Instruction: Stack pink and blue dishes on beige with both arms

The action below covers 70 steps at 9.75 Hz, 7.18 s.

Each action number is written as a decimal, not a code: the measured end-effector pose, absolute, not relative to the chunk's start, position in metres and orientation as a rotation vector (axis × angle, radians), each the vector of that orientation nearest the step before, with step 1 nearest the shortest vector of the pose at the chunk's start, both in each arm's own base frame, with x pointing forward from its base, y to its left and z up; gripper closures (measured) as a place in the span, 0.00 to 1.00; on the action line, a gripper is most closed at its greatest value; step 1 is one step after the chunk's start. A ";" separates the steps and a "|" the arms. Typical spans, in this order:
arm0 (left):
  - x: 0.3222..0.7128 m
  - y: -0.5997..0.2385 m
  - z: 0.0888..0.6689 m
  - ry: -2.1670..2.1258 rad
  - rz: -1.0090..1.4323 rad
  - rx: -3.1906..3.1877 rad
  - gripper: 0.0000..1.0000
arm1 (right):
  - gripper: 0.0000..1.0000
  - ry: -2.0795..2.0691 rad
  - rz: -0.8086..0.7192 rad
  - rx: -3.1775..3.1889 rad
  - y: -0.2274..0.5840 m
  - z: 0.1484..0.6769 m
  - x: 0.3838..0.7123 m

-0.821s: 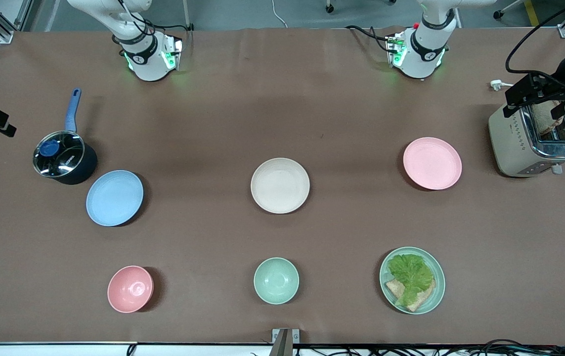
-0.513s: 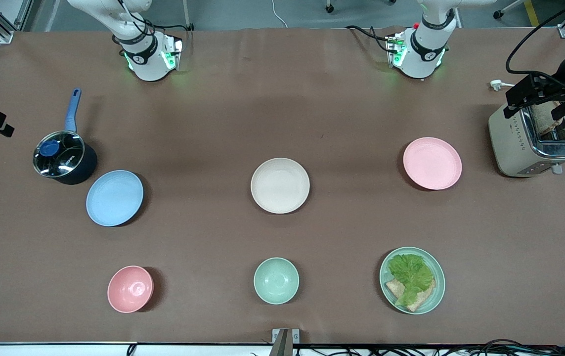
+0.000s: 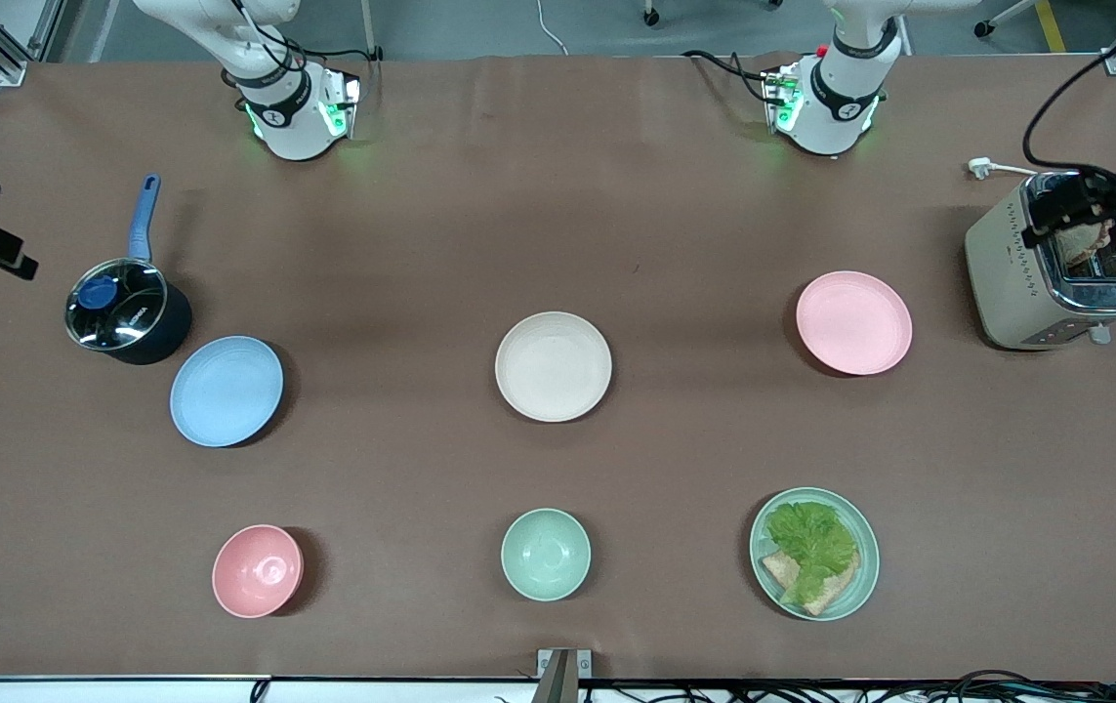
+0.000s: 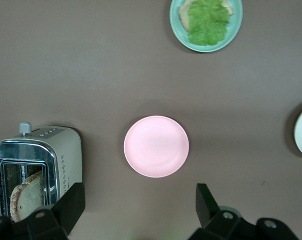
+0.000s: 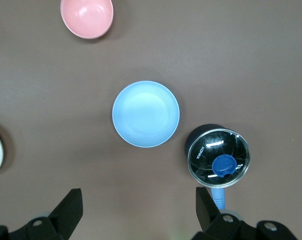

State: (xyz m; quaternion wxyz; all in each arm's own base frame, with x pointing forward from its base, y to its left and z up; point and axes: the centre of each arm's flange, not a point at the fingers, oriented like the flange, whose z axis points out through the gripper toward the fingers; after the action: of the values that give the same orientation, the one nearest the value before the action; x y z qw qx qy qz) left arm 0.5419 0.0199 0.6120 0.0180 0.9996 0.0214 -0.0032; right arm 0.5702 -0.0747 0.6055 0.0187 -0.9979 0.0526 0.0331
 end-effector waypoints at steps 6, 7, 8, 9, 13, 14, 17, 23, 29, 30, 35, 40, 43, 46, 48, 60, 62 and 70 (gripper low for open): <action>0.532 0.049 0.356 -0.085 -0.079 3.102 0.00 | 0.00 -0.141 0.062 -3.056 -0.164 0.347 0.627; 0.526 0.057 0.321 -0.097 -0.091 3.093 0.01 | 0.00 -0.143 0.040 -3.043 -0.172 0.304 0.630; 0.519 0.065 0.293 -0.094 -0.100 3.088 0.02 | 0.00 -0.138 0.033 -3.028 -0.180 0.266 0.627; 0.511 0.073 0.270 -0.079 -0.109 3.086 0.03 | 0.00 -0.116 0.042 -3.004 -0.186 0.242 0.622; 0.485 0.086 0.204 -0.027 -0.207 3.009 0.23 | 0.04 0.044 0.082 -2.847 -0.186 0.190 0.591; 0.483 0.087 0.194 -0.047 -0.211 2.976 0.27 | 0.13 0.052 0.094 -2.832 -0.185 0.184 0.585; 0.477 0.097 0.181 -0.069 -0.166 2.888 0.66 | 0.40 0.085 0.118 -2.809 -0.184 0.174 0.574; 0.489 0.098 0.247 -0.124 -0.079 2.827 0.93 | 0.93 0.141 0.132 -2.758 -0.206 0.203 0.580; 0.513 -0.155 0.291 -0.114 -0.016 2.728 0.93 | 0.93 0.323 0.278 -2.766 -0.190 0.378 0.614; 0.513 -0.206 0.278 -0.015 0.018 2.711 0.93 | 0.93 0.340 0.296 -2.756 -0.179 0.409 0.619; 0.490 -0.347 0.238 0.200 -0.030 2.648 0.93 | 0.93 0.412 0.393 -2.729 -0.027 0.478 0.632; 0.477 -0.394 0.208 0.232 -0.033 2.703 0.88 | 0.93 0.496 0.432 -2.717 0.159 0.465 0.606; 0.502 -0.392 0.225 0.262 0.035 2.679 0.56 | 0.94 0.473 0.394 -2.719 0.207 0.404 0.586; 0.528 -0.350 0.264 0.178 0.052 2.833 0.14 | 0.94 0.463 0.341 -2.695 0.252 0.373 0.575; 0.543 -0.301 0.315 0.085 0.041 2.975 0.00 | 0.94 0.461 0.281 -2.671 0.286 0.327 0.559; 0.523 -0.029 0.693 -0.112 0.062 3.179 0.00 | 0.52 0.451 0.242 -2.652 0.347 0.236 0.501; 0.519 -0.027 0.697 -0.106 0.042 3.180 0.00 | 0.21 0.441 0.242 -2.672 0.338 0.275 0.512; 0.526 -0.023 0.691 0.004 0.024 3.130 0.00 | 0.00 0.380 -0.085 -3.073 -0.006 0.605 0.570</action>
State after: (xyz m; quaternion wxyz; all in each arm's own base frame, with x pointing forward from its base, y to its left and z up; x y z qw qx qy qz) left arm 0.5263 -0.0231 0.6913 0.0056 1.0000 0.0014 0.0078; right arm 0.5699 -0.0064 0.6051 0.0221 -0.9918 0.1227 -0.0275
